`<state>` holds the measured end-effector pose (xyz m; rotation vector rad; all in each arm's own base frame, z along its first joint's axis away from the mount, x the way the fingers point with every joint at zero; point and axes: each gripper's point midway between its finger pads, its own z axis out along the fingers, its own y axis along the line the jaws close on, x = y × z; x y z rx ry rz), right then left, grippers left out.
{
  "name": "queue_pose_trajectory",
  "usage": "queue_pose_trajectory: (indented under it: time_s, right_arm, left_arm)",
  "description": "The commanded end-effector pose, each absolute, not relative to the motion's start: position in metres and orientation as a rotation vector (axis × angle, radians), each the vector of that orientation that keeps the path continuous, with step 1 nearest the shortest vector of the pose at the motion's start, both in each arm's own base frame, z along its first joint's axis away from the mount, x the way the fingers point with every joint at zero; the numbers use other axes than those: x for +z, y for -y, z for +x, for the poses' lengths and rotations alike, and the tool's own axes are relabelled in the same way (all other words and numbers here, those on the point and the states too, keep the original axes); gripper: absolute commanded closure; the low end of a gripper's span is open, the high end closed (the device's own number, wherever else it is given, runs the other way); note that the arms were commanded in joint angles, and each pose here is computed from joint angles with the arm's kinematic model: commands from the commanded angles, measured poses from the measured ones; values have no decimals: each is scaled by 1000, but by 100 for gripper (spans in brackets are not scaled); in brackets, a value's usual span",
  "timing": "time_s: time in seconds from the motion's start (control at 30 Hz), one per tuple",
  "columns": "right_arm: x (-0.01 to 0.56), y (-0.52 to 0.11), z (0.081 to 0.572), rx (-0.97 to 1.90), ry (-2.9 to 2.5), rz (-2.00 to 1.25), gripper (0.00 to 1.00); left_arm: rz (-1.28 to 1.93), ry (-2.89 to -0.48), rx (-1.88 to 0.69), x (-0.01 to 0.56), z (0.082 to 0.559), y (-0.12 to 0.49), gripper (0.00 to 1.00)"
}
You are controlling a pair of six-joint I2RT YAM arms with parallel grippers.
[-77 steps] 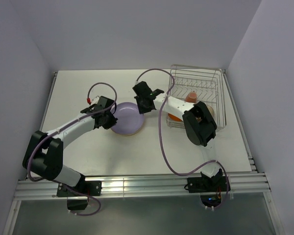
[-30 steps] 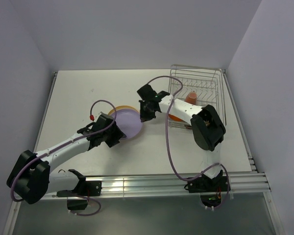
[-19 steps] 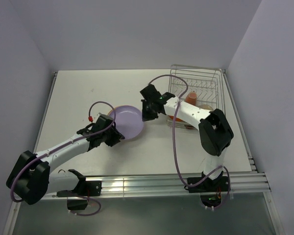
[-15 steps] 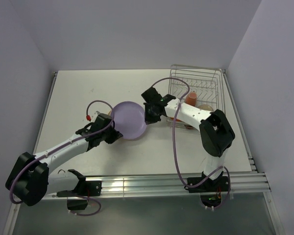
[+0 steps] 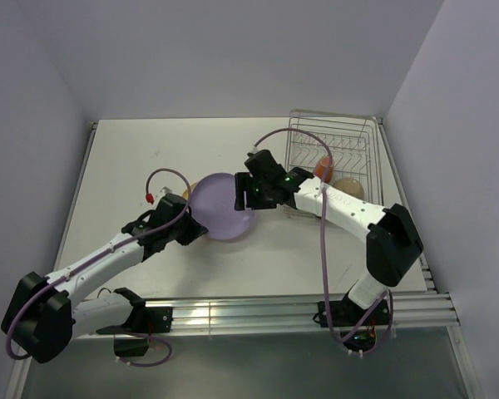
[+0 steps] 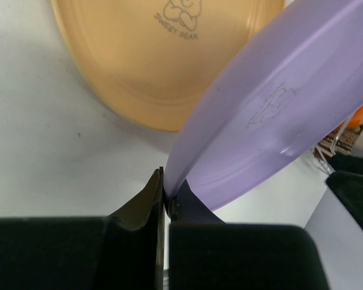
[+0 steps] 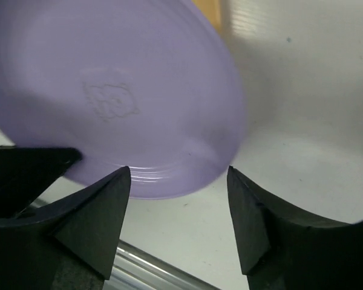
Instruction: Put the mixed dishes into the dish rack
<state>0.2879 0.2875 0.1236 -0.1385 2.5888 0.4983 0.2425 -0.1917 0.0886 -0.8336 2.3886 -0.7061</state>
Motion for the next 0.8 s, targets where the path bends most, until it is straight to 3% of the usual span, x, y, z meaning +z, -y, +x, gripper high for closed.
queue_pose_trajectory:
  time_s: [0.0,0.77]
  right_arm:
    - [151,-297,291,611,-2484,-245,26]
    - [223,-255,262,689,-2284,-342,36]
  left_arm:
    - [-720,-2366,-807,113,238,201,100]
    - [-523,-2288,-1152,175,190,213,100]
